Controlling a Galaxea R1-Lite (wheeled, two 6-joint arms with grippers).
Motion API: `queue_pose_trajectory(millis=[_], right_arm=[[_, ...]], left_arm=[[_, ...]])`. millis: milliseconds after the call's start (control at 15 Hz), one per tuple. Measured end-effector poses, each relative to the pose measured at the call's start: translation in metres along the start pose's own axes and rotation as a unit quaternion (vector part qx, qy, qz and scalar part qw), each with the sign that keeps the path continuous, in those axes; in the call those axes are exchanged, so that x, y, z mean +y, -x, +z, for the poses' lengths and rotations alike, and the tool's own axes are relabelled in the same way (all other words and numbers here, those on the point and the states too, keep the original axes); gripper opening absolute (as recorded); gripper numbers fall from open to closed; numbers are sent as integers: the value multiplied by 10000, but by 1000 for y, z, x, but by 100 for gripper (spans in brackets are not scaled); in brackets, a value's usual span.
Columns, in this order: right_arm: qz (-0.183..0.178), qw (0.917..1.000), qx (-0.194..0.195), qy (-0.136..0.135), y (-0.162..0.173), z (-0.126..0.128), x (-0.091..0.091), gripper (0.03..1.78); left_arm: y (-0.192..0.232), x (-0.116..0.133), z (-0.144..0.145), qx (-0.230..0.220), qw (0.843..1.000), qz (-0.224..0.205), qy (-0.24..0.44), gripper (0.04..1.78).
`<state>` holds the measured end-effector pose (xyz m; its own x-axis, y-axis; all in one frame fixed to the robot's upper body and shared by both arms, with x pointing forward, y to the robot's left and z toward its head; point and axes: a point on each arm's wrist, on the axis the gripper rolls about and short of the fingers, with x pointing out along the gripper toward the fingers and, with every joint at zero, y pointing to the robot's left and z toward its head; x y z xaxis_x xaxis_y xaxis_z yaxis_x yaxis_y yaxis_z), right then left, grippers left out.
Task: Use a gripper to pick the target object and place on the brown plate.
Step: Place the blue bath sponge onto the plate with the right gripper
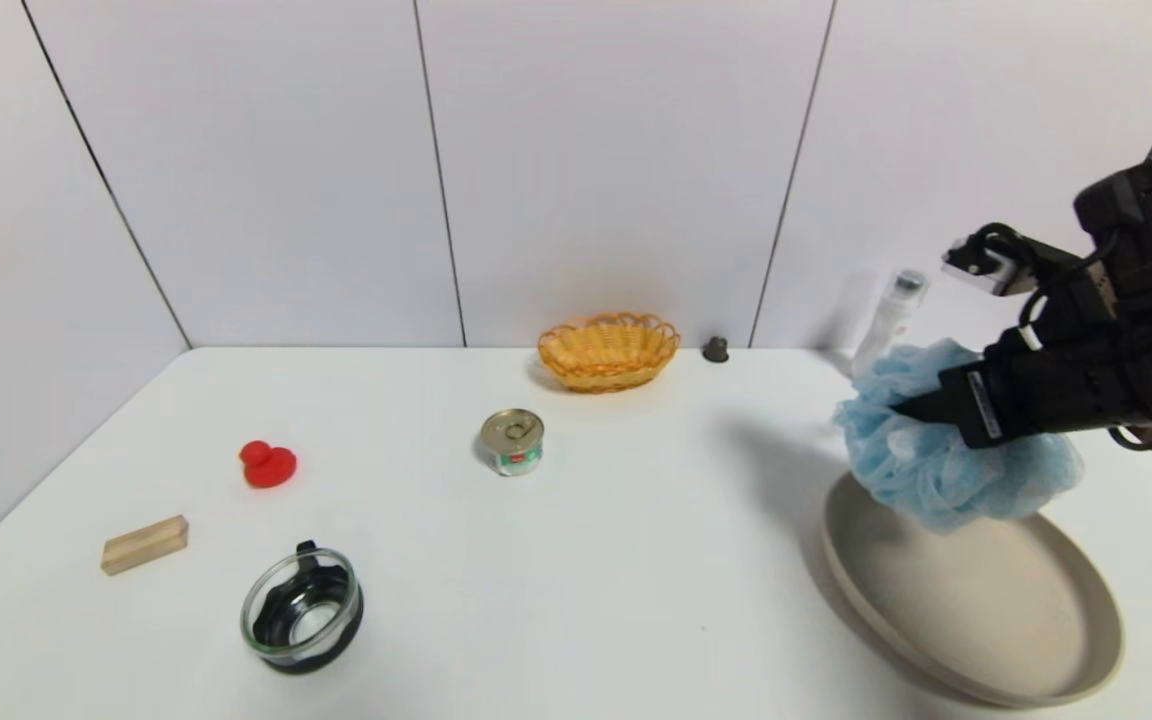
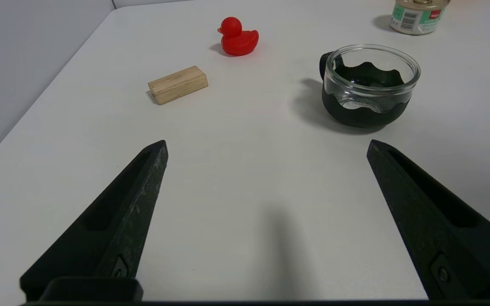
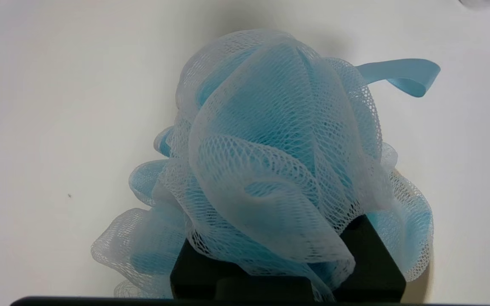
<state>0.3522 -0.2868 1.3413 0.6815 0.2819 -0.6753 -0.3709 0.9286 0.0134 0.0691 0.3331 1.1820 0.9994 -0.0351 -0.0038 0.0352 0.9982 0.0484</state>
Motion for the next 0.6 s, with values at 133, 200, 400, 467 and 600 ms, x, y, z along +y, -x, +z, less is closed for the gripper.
queue_pose_trajectory(millis=[133,200,400,467,600], right_arm=[[-126,9998,100,-128,13,-22,-5,42],[-181,9995,186,-202,17,-33,-7,42],[-268,9987,285,-314,15,-58,-9,41],[-290,9988,238,-318,11,-62,-10,41],[-309,9986,256,-343,5,-66,-12,41]], left_arm=[[0,0,0,0,10000,0,0,169],[0,0,0,0,10000,0,0,169],[0,0,0,0,10000,0,0,169],[0,0,0,0,10000,0,0,169],[0,0,0,-2,10000,0,0,169]])
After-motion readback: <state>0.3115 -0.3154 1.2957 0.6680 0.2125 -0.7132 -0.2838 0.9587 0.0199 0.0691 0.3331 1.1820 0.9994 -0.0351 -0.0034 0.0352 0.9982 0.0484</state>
